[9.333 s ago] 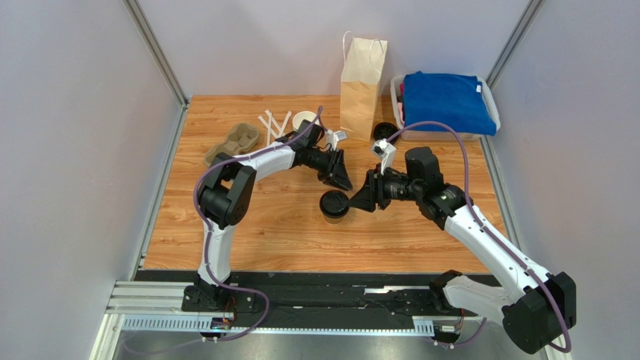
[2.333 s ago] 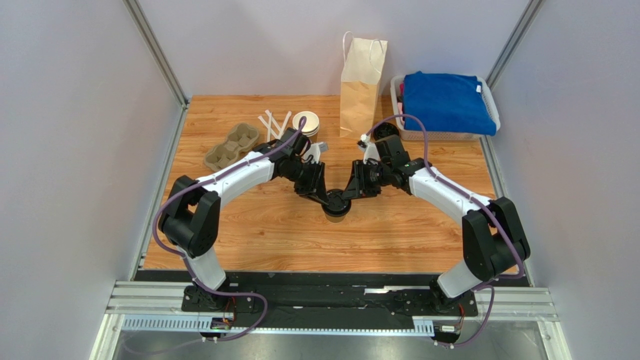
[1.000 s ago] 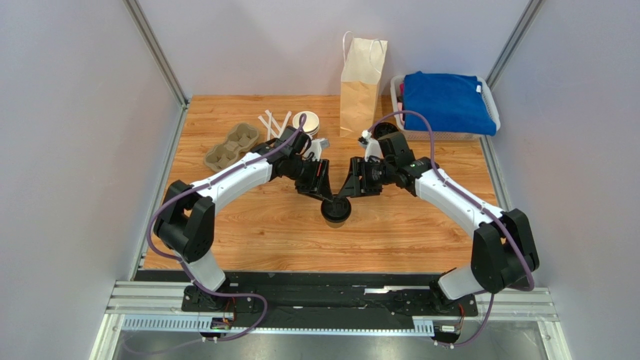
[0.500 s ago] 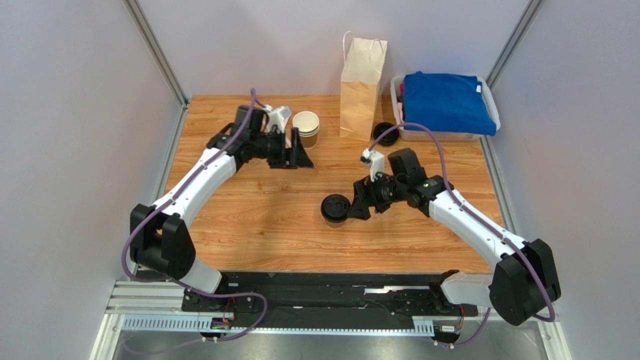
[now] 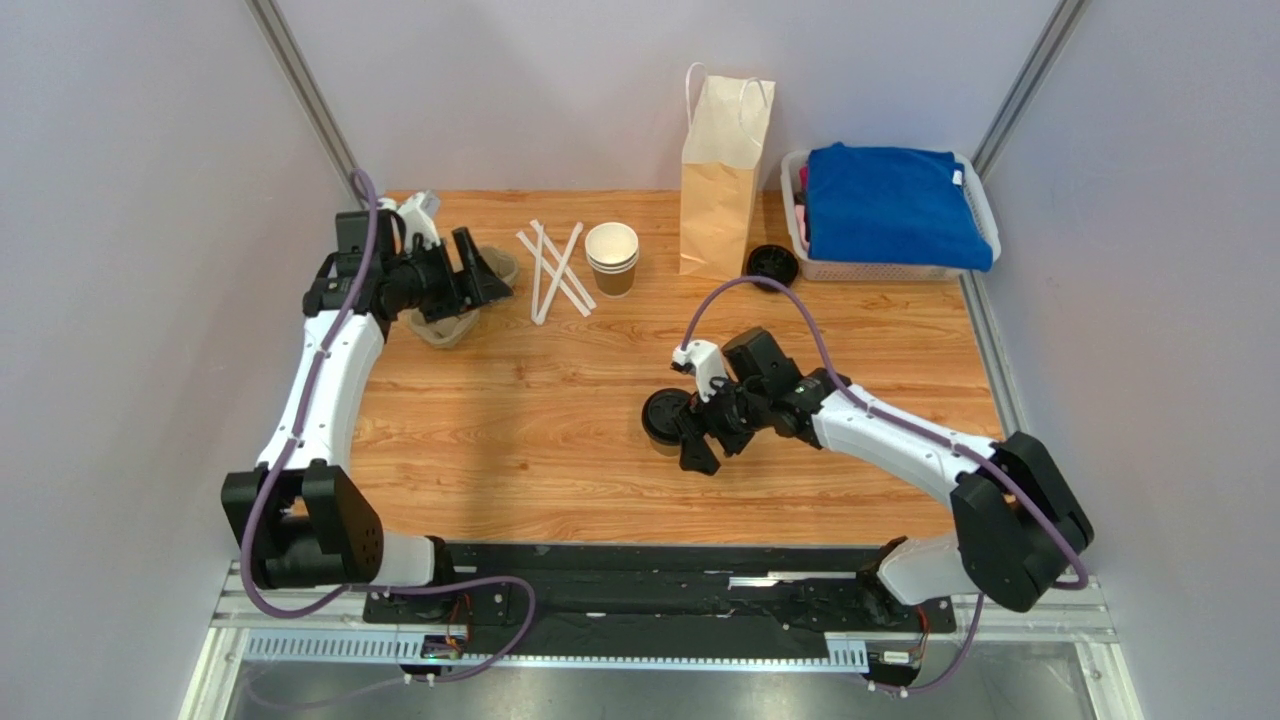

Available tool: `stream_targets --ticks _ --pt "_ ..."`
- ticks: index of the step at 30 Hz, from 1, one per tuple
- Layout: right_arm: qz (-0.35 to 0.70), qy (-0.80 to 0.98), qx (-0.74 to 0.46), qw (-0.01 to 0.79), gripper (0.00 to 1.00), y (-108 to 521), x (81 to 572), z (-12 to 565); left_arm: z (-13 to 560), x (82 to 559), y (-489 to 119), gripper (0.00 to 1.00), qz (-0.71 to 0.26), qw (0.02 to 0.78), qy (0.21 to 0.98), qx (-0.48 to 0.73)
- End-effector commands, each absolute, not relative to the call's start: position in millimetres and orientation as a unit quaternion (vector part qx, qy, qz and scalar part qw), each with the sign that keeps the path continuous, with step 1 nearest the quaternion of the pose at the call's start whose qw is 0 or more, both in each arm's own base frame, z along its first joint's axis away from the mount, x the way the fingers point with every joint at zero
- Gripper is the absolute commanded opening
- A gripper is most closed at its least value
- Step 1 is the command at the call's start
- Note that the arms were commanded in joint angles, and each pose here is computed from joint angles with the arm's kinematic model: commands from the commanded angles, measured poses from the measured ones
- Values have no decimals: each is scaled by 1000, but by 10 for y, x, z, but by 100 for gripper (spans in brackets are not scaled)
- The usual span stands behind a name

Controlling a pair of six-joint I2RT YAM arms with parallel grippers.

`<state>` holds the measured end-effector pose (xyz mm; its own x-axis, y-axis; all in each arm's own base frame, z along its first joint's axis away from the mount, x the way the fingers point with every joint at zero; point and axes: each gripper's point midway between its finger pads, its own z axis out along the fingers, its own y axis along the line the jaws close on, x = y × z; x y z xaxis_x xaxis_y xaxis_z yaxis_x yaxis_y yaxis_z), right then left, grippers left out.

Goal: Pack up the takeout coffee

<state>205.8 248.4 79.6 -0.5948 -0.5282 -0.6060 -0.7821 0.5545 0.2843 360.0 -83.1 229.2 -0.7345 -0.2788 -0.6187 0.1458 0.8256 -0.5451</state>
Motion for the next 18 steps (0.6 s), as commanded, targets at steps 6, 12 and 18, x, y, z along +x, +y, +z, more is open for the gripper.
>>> stream_targets --ticks 6,12,18 --pt "265 825 -398 303 79 2957 2573 868 2421 3403 -639 81 -279 391 876 -35" --pt "282 807 -408 321 78 3364 2757 936 2397 3399 -577 80 -278 396 874 -45" --pt "290 799 -411 330 78 3651 3000 852 2407 3420 -516 80 -276 400 872 -57"
